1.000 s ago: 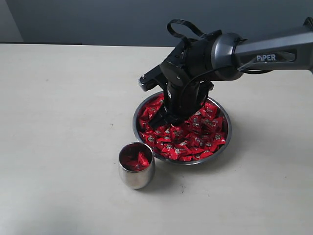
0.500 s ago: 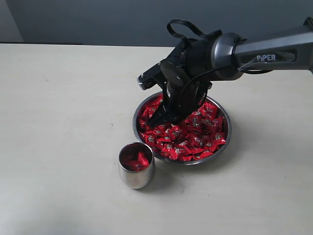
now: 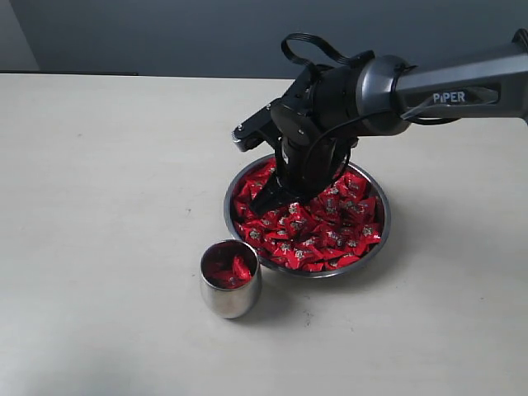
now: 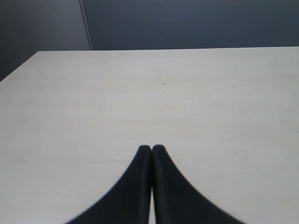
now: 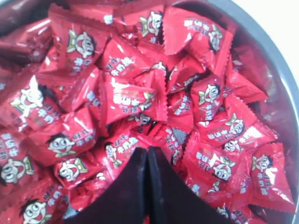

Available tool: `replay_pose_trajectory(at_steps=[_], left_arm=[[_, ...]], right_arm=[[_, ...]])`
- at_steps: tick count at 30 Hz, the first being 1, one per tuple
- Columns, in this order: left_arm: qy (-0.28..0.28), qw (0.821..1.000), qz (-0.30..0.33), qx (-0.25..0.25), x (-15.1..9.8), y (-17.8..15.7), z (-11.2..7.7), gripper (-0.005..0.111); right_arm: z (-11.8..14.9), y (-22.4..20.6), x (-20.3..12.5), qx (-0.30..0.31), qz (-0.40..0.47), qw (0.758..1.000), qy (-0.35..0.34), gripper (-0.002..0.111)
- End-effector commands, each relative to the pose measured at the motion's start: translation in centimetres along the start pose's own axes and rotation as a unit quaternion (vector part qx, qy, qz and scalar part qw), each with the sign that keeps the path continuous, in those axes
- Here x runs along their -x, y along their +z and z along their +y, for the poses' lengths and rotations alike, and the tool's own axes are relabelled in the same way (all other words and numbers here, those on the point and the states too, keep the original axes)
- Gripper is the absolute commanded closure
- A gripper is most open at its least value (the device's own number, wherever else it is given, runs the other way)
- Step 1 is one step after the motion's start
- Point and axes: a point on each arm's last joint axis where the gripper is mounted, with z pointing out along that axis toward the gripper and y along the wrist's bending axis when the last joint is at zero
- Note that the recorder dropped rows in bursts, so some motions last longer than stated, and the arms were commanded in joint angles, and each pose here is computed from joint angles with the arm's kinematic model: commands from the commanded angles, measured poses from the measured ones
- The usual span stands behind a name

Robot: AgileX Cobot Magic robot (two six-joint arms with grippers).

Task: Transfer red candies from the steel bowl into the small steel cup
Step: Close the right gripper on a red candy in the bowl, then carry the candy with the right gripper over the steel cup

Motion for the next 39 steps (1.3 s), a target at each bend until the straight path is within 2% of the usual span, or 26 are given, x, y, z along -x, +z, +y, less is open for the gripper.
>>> replay_pose_trajectory(at_steps=[1,18,26,28,29,34,39], left_arm=[[-0.003,1.0,-0.005,-0.003,0.0,0.0,0.0,0.106],[-0.003,1.0,-0.005,-0.003,0.0,0.0,0.0,0.106],[-0.003,1.0,-0.005,-0.003,0.0,0.0,0.0,0.106],[-0.003,1.0,-0.005,-0.003,0.0,0.0,0.0,0.106],[-0.003,1.0,-0.005,-0.003,0.0,0.0,0.0,0.106],[-0.003,1.0,-0.005,-0.003,0.0,0.0,0.0,0.106],[-0.003,1.0,-0.005,-0.003,0.0,0.0,0.0,0.106]], right_arm=[[-0.4,0.0,0.1,-0.005,-0.003,1.0,-0.002,0.108],[-1.6,-5.1,0.4,-0.008,-0.045,0.999,0.018,0.108],[-1.4,-8.0,0.5,0.03,-0.074,0.995,0.058,0.108],[-1.2,-9.1,0.4,0.057,-0.081,0.992,0.075,0.108],[-0.9,-9.6,0.3,0.079,-0.085,0.991,0.07,0.108],[0.5,-10.7,-0.6,0.11,-0.099,0.986,0.072,0.108],[5.3,-11.7,-2.4,0.15,-0.123,0.981,0.028,0.108]])
